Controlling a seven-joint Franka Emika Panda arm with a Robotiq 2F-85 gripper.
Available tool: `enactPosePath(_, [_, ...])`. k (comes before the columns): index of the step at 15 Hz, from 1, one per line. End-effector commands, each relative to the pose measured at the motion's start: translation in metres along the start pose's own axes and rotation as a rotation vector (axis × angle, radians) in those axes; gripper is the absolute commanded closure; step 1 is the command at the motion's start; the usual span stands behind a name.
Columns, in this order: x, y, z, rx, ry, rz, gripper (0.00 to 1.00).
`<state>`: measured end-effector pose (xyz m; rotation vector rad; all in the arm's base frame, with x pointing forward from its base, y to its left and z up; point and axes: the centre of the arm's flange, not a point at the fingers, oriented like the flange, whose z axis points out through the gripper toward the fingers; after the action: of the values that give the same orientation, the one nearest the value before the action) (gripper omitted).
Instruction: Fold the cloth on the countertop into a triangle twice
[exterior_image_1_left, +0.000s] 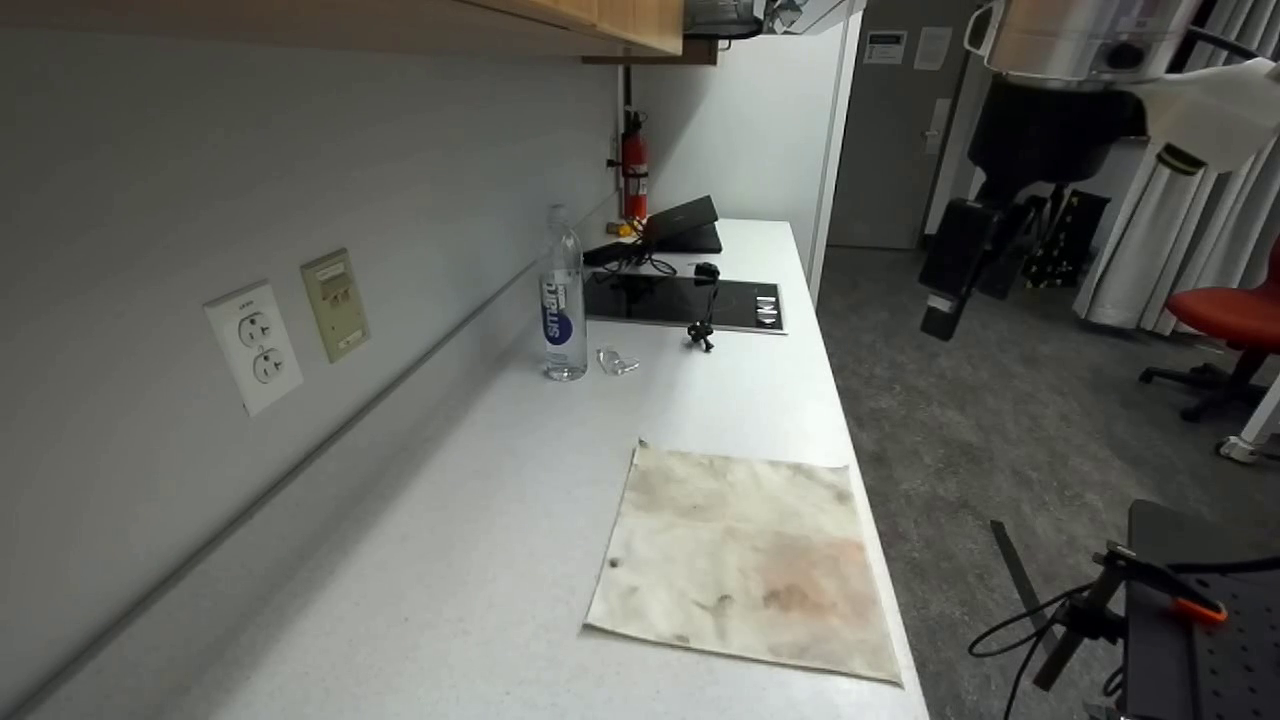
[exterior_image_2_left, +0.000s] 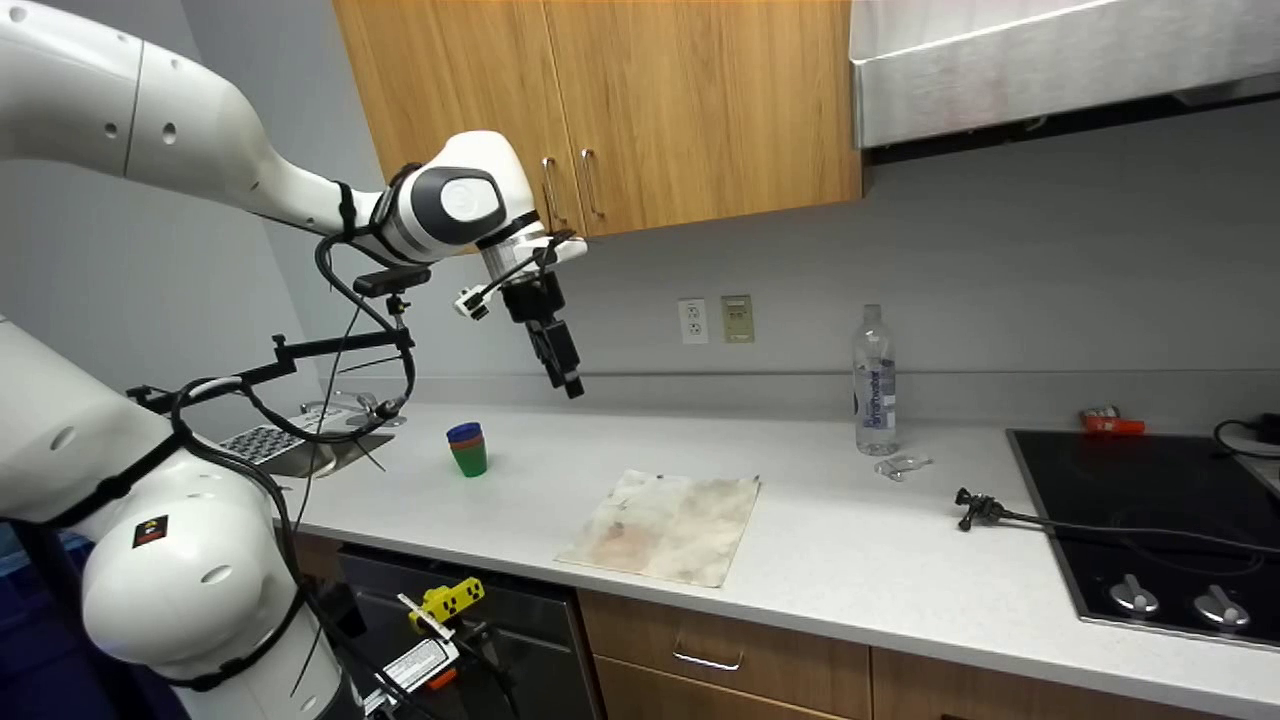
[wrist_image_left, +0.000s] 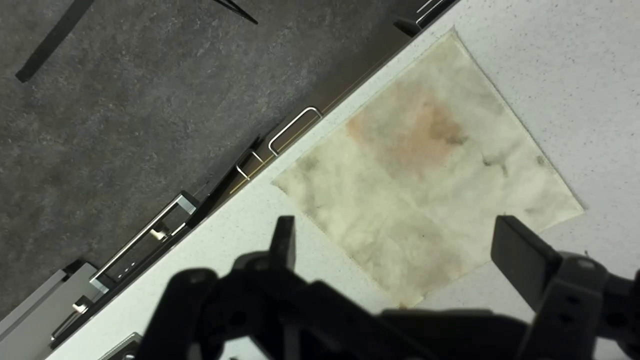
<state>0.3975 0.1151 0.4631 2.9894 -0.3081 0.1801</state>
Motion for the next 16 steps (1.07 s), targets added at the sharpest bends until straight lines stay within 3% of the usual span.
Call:
enactPosePath(1, [0.009, 0.007, 0.006, 0.034, -0.016, -0.008, 0.00])
enactPosePath(16, [0.051, 0.029, 0.095, 0.122, -0.042, 0.010, 0.00])
